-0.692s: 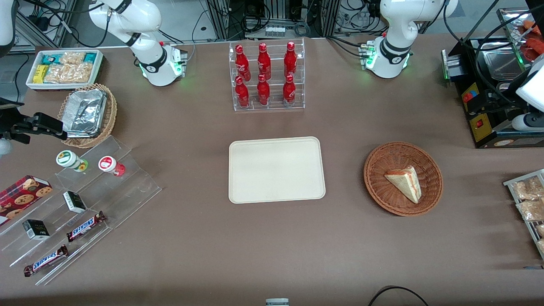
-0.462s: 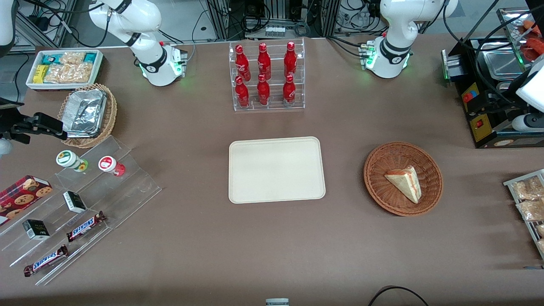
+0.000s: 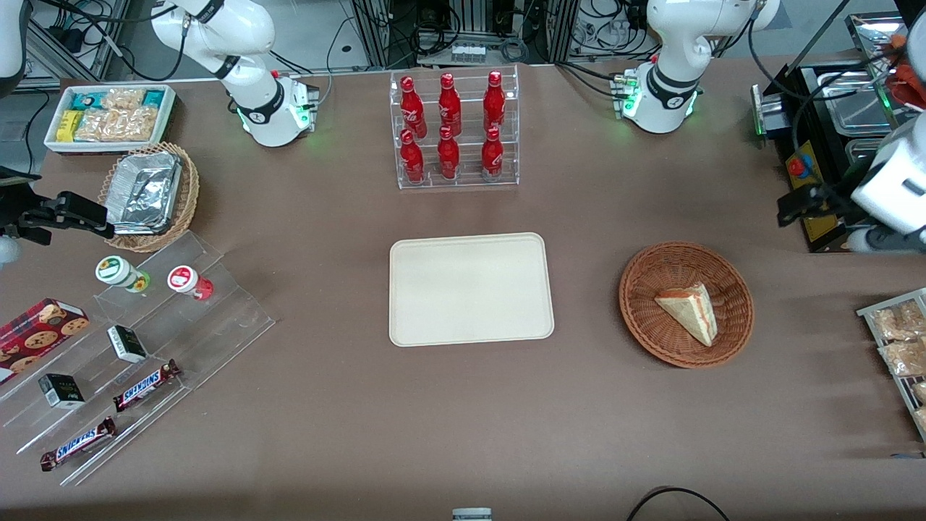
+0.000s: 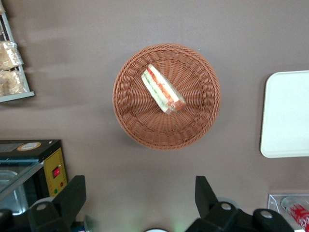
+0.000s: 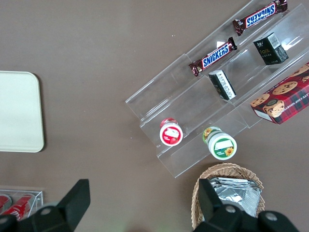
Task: Place sandwich from basket to tray
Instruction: 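Move the left gripper down over the wrapped sandwich in the wicker basket, then close the left gripper on the wrapped sandwich's end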
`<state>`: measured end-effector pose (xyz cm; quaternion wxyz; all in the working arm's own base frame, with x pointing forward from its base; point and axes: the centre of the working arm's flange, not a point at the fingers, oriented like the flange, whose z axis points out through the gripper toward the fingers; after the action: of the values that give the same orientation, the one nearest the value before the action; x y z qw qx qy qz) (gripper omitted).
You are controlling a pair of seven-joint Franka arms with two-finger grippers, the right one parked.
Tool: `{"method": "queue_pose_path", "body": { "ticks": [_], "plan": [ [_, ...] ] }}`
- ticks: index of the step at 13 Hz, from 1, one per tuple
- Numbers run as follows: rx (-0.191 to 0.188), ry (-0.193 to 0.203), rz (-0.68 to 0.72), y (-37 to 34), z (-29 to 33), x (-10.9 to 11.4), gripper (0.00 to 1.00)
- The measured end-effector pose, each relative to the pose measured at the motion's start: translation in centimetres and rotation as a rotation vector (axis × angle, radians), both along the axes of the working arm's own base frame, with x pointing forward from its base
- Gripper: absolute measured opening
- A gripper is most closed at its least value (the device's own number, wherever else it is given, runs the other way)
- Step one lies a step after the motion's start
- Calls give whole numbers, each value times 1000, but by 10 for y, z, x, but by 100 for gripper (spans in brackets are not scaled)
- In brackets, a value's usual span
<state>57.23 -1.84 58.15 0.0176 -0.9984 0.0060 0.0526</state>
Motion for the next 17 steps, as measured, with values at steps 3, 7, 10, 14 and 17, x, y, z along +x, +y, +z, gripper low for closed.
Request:
{"method": "queue_pose_path", "body": {
  "ticks": [3,7,10,14,17],
  "plan": [
    [6,-4,61,-1,-42,6,100],
    [17,-57,243,-4,-94,10,100],
    [18,-91,350,-16,-149,6,100],
    [24,-94,452,-24,-206,4,100],
    [30,-87,489,-30,-239,3,100]
  ]
}}
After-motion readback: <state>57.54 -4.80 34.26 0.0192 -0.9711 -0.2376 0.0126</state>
